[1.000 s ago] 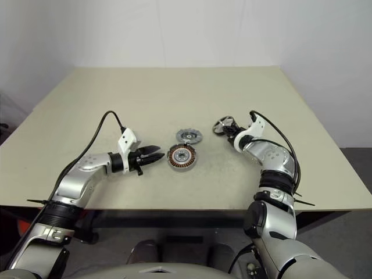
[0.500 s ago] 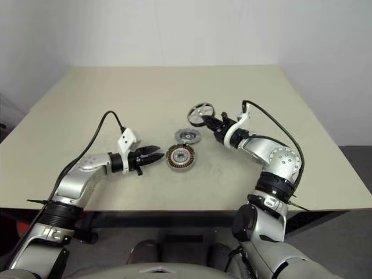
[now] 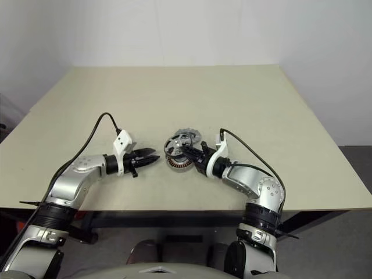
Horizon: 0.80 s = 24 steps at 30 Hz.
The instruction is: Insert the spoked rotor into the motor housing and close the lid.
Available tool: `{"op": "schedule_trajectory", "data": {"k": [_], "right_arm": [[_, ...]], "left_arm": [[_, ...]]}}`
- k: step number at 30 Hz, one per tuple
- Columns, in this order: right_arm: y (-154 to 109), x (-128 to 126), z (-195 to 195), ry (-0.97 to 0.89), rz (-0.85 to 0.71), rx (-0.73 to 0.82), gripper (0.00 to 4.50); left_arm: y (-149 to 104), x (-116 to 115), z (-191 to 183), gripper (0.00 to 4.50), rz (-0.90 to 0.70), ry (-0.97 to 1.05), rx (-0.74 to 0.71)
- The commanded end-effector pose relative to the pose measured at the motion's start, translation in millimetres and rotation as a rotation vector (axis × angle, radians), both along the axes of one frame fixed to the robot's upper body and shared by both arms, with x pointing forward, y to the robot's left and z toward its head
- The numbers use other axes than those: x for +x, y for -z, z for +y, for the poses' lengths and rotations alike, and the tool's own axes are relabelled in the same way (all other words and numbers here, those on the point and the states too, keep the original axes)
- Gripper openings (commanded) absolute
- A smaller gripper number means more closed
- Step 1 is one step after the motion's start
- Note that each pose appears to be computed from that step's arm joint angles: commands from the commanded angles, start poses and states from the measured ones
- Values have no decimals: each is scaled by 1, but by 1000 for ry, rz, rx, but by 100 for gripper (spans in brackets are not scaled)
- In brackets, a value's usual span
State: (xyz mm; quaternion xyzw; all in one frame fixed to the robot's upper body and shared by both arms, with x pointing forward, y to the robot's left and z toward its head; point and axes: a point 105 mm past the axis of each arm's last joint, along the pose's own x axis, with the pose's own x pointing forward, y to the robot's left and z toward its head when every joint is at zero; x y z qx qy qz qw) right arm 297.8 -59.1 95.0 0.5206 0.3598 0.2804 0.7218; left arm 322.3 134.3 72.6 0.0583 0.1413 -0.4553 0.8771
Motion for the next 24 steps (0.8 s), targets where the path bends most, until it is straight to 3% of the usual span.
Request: {"op": "schedule_trajectory", "data": {"k": [1,9,16,24], "right_arm": [[-7,0,0,3,-11,21,52],[-3,-3,2,-5,13,15,52],[-17,2,7,-20,-19,48,52],[-7,9,7,-11,11,28,52]], "left_arm": [[-17,2,-1,166,-60,12,-5],[-17,2,0,166,-63,9,0],[-17,1,0,166,-65,9,7],[-19,2,0,166,-71,6,8]]}}
